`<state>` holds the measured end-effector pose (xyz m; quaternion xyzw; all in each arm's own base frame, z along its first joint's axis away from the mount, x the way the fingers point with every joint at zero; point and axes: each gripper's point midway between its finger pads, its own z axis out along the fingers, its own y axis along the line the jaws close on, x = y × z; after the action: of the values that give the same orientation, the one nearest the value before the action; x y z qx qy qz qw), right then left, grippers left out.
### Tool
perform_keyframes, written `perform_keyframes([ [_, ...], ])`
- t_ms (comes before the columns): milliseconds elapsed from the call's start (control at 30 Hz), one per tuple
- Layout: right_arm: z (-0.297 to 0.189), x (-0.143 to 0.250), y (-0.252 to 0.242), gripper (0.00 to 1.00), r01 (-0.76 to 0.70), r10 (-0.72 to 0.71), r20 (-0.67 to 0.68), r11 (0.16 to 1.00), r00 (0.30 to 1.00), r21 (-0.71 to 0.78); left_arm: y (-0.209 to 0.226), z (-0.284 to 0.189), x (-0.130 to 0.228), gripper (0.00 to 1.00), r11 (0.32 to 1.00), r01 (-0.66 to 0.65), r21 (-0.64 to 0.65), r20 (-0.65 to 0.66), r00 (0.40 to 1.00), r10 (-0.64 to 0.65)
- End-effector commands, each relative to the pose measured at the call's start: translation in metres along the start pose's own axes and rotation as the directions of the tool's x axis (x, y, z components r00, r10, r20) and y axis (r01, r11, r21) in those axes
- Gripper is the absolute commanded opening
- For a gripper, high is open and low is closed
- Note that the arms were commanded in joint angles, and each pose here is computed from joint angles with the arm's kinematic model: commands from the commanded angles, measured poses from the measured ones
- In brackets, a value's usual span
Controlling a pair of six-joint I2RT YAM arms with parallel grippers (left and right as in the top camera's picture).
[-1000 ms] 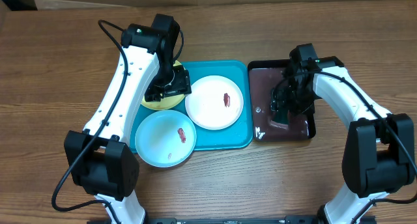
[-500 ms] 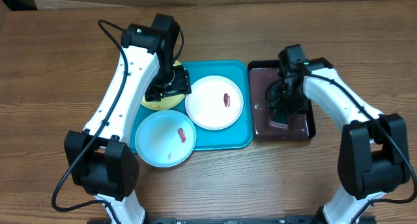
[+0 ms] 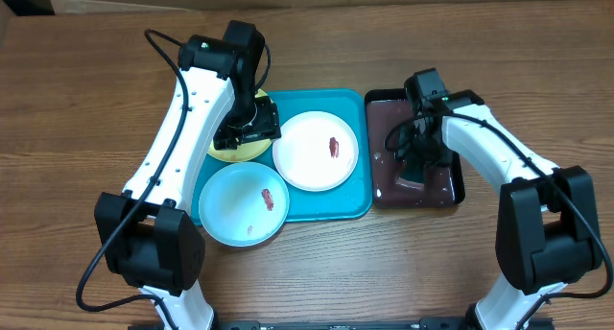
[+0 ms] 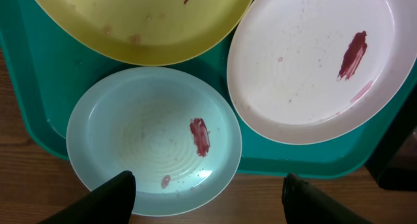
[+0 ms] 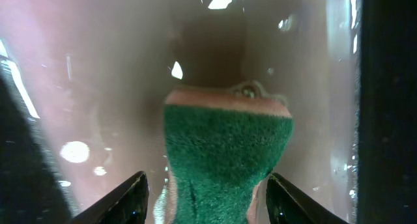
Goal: Clean dirty plates on tray and stack at the side
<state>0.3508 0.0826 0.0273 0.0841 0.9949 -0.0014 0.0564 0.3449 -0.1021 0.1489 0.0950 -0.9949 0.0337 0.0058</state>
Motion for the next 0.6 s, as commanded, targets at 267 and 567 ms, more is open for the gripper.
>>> perform_keyframes([
  [267,0.007,0.005,-0.005,0.58,-0.049,0.049,0.002,0.999,0.999,0.020,-0.003,0.003,0.002,0.73,1.000,-0.004,-0.001,-0.010,1.000,0.004],
  [567,0.014,0.006,-0.005,0.53,-0.049,0.049,0.013,0.999,0.999,0.014,-0.002,0.003,0.002,0.73,1.000,-0.004,-0.001,-0.010,1.000,0.004],
])
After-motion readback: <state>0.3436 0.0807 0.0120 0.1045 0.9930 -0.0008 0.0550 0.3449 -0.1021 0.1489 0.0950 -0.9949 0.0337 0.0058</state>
